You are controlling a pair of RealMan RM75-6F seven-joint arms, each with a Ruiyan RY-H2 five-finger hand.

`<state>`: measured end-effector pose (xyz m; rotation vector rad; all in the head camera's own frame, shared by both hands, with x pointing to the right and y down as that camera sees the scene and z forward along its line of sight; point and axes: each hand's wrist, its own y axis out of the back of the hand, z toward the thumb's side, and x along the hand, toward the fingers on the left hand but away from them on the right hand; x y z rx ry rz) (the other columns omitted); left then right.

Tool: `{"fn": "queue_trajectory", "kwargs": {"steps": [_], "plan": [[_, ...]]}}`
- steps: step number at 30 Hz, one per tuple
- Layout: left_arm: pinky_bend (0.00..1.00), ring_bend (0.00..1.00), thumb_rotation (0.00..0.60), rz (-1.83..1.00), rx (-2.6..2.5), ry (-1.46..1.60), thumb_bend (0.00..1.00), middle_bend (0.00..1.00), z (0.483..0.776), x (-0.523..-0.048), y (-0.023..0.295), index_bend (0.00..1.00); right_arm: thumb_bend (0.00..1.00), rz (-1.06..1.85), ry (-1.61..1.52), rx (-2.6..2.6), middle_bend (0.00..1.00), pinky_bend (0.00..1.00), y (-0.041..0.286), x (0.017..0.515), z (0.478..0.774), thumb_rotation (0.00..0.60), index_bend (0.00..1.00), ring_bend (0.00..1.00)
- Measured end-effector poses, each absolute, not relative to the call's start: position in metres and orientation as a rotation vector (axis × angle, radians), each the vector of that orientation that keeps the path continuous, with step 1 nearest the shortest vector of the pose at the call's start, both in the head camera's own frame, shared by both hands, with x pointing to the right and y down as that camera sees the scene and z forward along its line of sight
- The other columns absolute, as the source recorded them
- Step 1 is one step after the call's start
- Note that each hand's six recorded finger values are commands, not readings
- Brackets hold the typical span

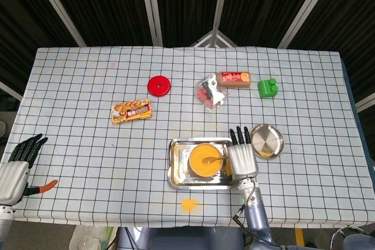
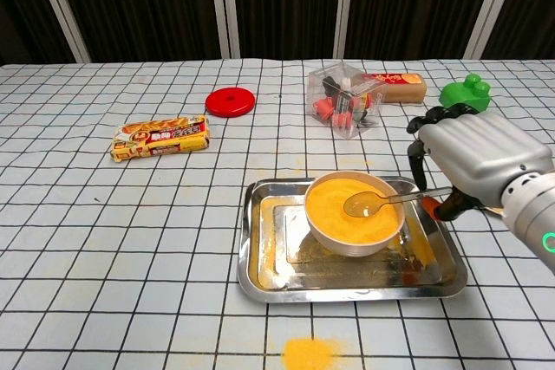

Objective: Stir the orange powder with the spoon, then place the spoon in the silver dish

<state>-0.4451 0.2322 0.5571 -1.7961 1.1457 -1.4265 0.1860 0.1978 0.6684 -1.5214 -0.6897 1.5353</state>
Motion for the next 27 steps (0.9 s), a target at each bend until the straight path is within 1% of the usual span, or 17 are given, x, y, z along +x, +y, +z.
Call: {"fn": "queue_trajectory", "kwargs": {"steps": [7,9,15,21,22,24,27], "plan": [[0.0,0.0,0.6,-1.425,-1.798,1.147,0.0,0.0,0.557,-0.445,0.232,0.0,0.42,1.526,-0.683,-1.526,0.15,0.0,0.202,0.182,0.664,0.6,0.46,0.0],[0.0,0.0,0.6,-1.426,-1.798,1.148,0.0,0.0,0.557,-0.445,0.232,0.0,0.42,1.521,-0.682,-1.53,0.15,0.0,0.203,0.18,0.662,0.6,0.45,0.0],[0.0,0.0,0.6,-1.429,-1.798,1.153,0.0,0.0,0.557,-0.445,0.232,0.0,0.42,1.503,-0.683,-1.538,0.15,0.0,0.206,0.175,0.655,0.6,0.44,0.0],[0.0,0.0,0.6,-1.426,-1.799,1.155,0.0,0.0,0.557,-0.445,0.231,0.0,0.42,1.489,-0.682,-1.54,0.15,0.0,0.207,0.171,0.65,0.6,0.36,0.0],[0.0,0.0,0.6,-1.427,-1.799,1.155,0.0,0.0,0.557,-0.445,0.231,0.0,0.43,1.489,-0.679,-1.537,0.15,0.0,0.207,0.172,0.649,0.6,0.35,0.0],[0.0,0.0,0.6,-1.428,-1.8,1.154,0.0,0.0,0.557,-0.445,0.231,0.0,0.5,1.495,-0.666,-1.528,0.14,0.0,0.208,0.174,0.649,0.6,0.32,0.0],[0.0,0.0,0.6,-1.428,-1.801,1.153,0.0,0.0,0.557,-0.445,0.231,0.0,0.59,1.517,-0.641,-1.514,0.13,0.0,0.209,0.179,0.65,0.6,0.31,0.0]]}}
